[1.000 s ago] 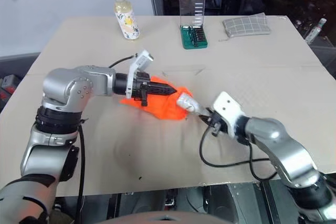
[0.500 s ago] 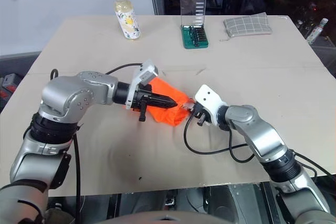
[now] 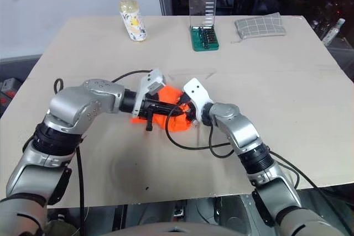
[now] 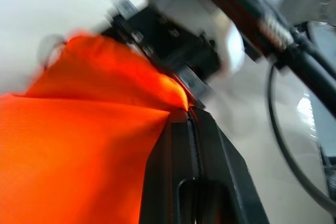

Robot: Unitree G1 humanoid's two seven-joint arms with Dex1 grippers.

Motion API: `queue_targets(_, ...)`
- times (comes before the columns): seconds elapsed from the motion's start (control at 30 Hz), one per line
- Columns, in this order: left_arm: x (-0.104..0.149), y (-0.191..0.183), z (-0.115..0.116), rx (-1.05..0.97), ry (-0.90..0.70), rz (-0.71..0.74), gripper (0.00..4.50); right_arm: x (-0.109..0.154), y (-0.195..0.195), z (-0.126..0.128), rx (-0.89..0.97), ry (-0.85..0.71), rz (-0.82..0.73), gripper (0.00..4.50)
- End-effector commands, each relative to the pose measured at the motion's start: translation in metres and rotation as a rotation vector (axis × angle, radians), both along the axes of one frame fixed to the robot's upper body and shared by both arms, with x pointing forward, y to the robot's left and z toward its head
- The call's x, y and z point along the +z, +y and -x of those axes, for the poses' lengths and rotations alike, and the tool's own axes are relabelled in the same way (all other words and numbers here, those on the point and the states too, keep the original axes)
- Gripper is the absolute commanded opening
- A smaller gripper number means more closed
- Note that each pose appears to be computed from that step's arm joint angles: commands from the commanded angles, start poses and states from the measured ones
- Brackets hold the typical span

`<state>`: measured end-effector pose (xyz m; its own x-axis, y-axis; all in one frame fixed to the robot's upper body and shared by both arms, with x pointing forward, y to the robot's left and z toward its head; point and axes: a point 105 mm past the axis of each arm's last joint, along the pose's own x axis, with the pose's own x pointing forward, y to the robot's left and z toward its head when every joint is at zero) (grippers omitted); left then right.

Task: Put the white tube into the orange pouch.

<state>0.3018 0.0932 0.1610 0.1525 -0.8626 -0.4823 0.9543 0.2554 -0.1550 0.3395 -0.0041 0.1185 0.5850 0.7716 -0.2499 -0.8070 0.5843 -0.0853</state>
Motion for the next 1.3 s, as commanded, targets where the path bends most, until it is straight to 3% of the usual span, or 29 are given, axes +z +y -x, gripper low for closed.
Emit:
queue_targets(0.03,0.017,0.012,-0.014,0.049,-0.025,0.079,0.0,0.024,-0.018,0.009,-0.003,-0.087,-0.048,3.57)
queue_targets(0.17,0.026,0.02,-0.032,0.129,0.005,0.166,0.0,0.036,-0.041,0.027,-0.018,-0.095,-0.091,3.57)
queue_targets(0.3,0.043,0.021,-0.035,0.12,0.044,0.288,0.0,0.045,-0.052,0.039,-0.032,-0.105,-0.121,3.57)
queue_targets(0.47,0.07,0.027,-0.032,0.081,0.089,0.431,0.0,0.044,-0.072,0.024,-0.148,-0.185,-0.038,3.57)
queue_targets(0.63,0.122,0.038,-0.034,0.07,0.141,0.652,0.0,0.055,-0.098,0.01,-0.239,-0.222,-0.058,3.57)
queue_targets(0.7,0.103,0.035,-0.04,0.113,0.056,0.513,0.0,0.056,-0.117,0.004,-0.295,-0.261,0.0,3.57)
queue_targets(0.77,0.064,0.027,-0.042,0.119,-0.093,0.267,0.0,0.048,-0.122,0.007,-0.277,-0.277,0.087,3.57)
queue_targets(0.83,0.033,0.017,-0.028,0.009,-0.212,0.08,0.49,0.041,-0.126,0.01,-0.288,-0.261,0.094,3.65)
queue_targets(0.93,0.021,0.001,-0.017,-0.055,-0.287,0.023,1.25,0.034,-0.128,0.016,-0.298,-0.245,0.094,3.65)
queue_targets(1.03,0.017,-0.009,-0.016,-0.044,-0.343,-0.006,2.49,0.033,-0.129,0.02,-0.315,-0.239,0.085,3.65)
queue_targets(1.3,0.005,-0.015,-0.009,-0.199,-0.493,-0.201,2.49,0.028,-0.131,0.035,-0.32,-0.225,0.102,3.65)
